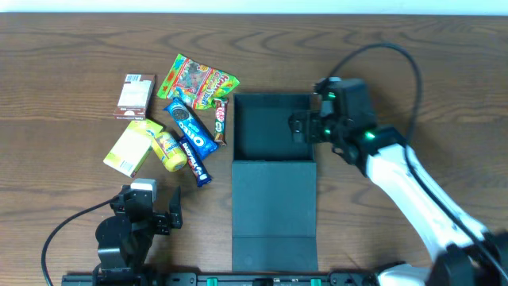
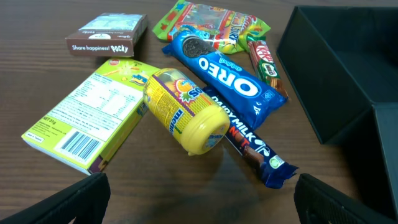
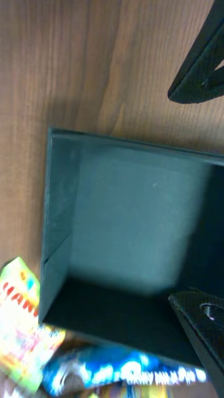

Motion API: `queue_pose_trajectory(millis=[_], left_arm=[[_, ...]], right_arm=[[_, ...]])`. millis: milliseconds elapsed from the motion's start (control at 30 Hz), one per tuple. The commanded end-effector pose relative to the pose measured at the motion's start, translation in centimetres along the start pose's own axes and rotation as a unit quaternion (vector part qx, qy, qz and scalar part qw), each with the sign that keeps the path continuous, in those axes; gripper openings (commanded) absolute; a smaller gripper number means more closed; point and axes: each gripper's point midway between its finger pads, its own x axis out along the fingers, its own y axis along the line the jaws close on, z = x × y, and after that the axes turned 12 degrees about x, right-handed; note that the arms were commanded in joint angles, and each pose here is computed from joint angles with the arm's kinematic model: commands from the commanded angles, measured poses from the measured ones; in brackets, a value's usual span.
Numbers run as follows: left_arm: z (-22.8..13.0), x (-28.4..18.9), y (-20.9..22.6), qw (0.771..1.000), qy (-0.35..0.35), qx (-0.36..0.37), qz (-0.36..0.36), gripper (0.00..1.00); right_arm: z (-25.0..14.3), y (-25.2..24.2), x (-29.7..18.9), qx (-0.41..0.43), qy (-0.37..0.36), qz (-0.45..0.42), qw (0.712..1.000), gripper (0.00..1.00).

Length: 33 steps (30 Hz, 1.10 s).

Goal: Pack container
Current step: 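Reach the right gripper to the right edge of the green box, then grip the box wall with the right gripper and rotate the box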

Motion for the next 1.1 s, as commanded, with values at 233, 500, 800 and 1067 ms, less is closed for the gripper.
queue_pose_trajectory(millis=[233, 500, 800, 1067], left_arm=[[-0.4, 0.2, 0.1, 1.0, 0.003, -0.006, 0.002, 0.96], [-0.4, 0.2, 0.1, 1.0, 0.003, -0.006, 0.002, 0.96], [-0.4, 0.2, 0.1, 1.0, 0.003, -0.006, 0.002, 0.96], [-0.4, 0.2, 0.1, 1.0, 0.003, -0.006, 0.002, 0.96]], right_arm=[[-1.2, -3.9, 6.6, -0.033, 0.033, -0.105, 0.993, 0.9], [-0.9, -5.6, 7.5, -0.022, 0.034, -0.119, 0.992, 0.22], [0.7, -12.1, 5.2, 0.05, 0.034, -0.167, 0.984, 0.05], [3.4, -15.4, 2.9, 0.152, -0.019, -0.181, 0.971, 0.01]])
